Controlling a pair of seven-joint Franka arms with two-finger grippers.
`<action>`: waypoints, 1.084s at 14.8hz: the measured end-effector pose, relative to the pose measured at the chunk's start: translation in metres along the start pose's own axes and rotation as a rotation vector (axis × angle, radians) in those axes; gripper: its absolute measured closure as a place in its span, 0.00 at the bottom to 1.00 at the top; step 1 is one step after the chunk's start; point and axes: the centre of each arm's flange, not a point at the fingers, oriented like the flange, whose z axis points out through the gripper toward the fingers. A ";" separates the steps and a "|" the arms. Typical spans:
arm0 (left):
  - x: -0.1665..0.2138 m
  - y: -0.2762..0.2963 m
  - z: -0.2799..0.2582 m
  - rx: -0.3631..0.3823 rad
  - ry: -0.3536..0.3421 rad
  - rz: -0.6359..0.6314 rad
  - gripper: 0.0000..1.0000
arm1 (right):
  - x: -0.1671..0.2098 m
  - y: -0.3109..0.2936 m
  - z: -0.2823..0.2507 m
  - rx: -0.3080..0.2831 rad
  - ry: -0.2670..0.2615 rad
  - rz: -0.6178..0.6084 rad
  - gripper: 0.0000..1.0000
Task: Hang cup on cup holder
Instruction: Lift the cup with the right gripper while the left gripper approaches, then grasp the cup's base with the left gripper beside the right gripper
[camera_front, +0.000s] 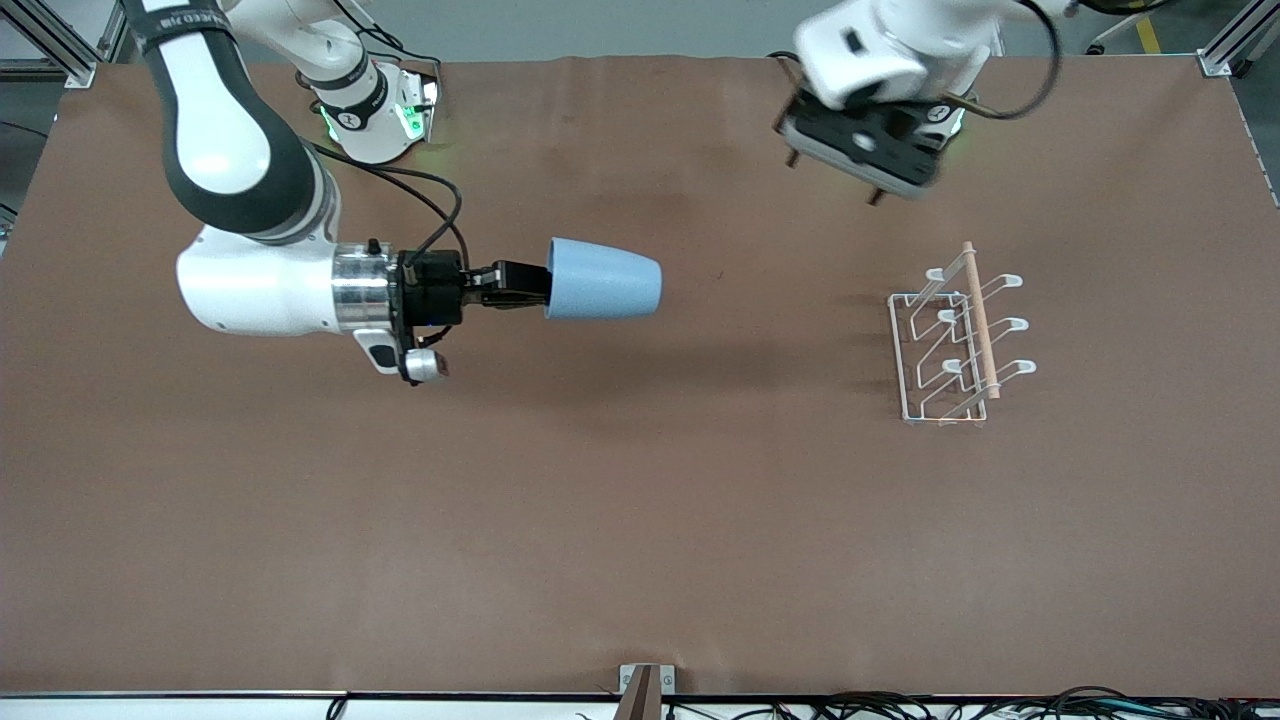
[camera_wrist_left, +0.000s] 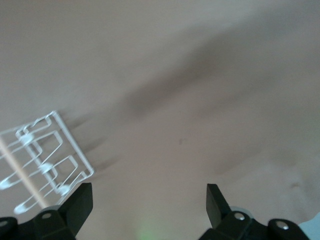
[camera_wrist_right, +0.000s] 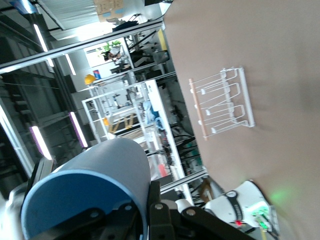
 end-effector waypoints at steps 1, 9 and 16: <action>0.000 0.022 -0.004 -0.006 0.033 0.039 0.00 | 0.002 0.003 0.006 0.007 -0.007 0.009 0.95; 0.015 0.092 -0.021 0.019 0.210 0.226 0.00 | -0.015 0.007 0.019 -0.018 -0.201 -0.004 0.95; 0.059 0.084 -0.008 0.016 0.331 0.377 0.00 | -0.012 0.002 0.011 -0.179 -0.310 -0.015 0.95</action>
